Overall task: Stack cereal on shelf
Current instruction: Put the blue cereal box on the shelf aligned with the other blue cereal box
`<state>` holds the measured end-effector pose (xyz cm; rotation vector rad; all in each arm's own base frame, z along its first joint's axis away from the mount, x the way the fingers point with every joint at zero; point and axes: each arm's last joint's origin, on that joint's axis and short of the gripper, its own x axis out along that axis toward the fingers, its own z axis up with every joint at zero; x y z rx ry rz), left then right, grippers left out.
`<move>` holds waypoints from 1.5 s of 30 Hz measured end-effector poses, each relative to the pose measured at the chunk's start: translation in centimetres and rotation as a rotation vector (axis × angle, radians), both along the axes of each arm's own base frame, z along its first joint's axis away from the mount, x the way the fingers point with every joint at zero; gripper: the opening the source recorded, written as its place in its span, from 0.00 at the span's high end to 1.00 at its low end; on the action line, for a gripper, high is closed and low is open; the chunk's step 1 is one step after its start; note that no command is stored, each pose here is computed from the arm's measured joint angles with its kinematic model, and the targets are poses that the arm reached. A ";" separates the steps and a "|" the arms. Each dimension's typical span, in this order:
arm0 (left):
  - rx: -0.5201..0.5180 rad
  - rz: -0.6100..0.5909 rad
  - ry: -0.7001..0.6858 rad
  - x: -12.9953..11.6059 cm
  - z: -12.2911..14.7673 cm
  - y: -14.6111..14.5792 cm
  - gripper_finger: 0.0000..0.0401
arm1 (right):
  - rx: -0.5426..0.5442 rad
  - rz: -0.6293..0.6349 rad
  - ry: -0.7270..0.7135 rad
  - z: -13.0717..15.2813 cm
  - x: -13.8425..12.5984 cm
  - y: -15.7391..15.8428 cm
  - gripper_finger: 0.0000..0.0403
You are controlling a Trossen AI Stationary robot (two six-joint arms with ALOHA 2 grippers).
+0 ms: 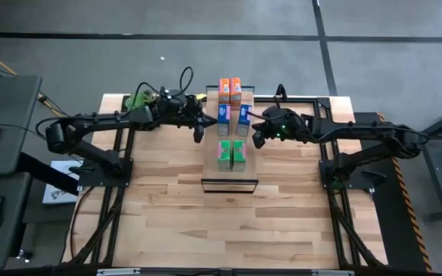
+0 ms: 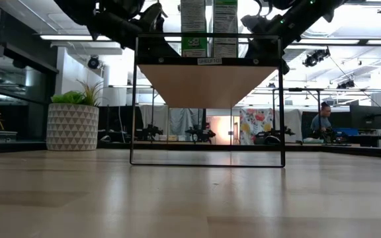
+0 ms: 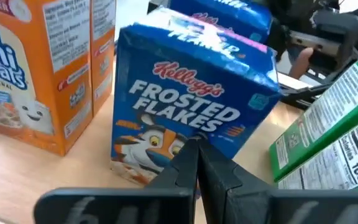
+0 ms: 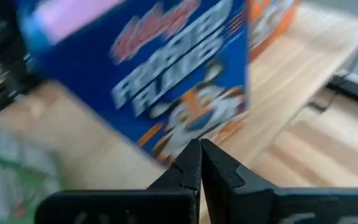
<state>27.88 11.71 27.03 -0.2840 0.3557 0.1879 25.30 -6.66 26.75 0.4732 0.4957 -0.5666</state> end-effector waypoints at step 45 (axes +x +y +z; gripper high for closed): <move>-0.034 0.025 0.019 0.9 -1.5 0.9 1.00 | -0.024 0.036 -0.136 0.1 1.3 -3.0 1.00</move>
